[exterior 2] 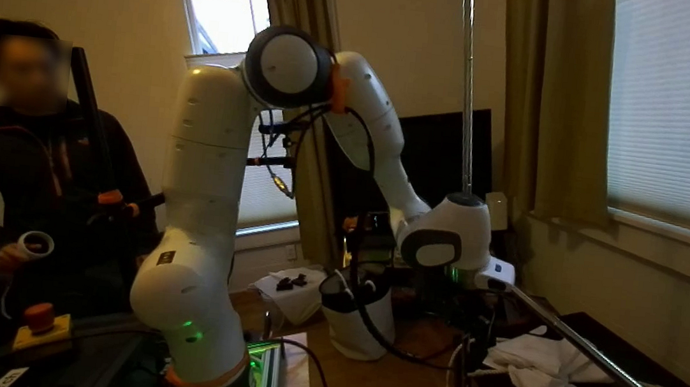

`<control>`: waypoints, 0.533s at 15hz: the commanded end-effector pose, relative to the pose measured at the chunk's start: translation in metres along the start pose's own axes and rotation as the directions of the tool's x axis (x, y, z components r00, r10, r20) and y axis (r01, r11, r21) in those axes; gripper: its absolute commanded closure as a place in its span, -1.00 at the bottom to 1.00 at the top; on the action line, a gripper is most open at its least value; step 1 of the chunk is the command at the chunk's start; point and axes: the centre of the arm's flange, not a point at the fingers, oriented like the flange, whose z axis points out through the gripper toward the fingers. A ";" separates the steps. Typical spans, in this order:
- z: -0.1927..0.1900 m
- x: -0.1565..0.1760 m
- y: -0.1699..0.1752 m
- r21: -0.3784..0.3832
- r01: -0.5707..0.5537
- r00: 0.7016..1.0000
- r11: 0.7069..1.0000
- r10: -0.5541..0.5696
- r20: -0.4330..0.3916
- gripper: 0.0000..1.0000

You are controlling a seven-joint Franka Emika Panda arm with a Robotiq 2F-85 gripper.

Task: Hang the white tie-dye t-shirt over the bottom rail

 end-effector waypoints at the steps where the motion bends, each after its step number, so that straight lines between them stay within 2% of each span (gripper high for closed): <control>1: 0.090 0.031 0.005 0.088 -0.031 0.999 0.996 0.029 0.033 -1.00; 4: 0.151 0.039 0.010 0.149 -0.067 0.991 0.987 0.048 0.129 -1.00; 8: 0.242 0.026 0.011 0.253 -0.134 0.960 0.958 0.062 0.274 -1.00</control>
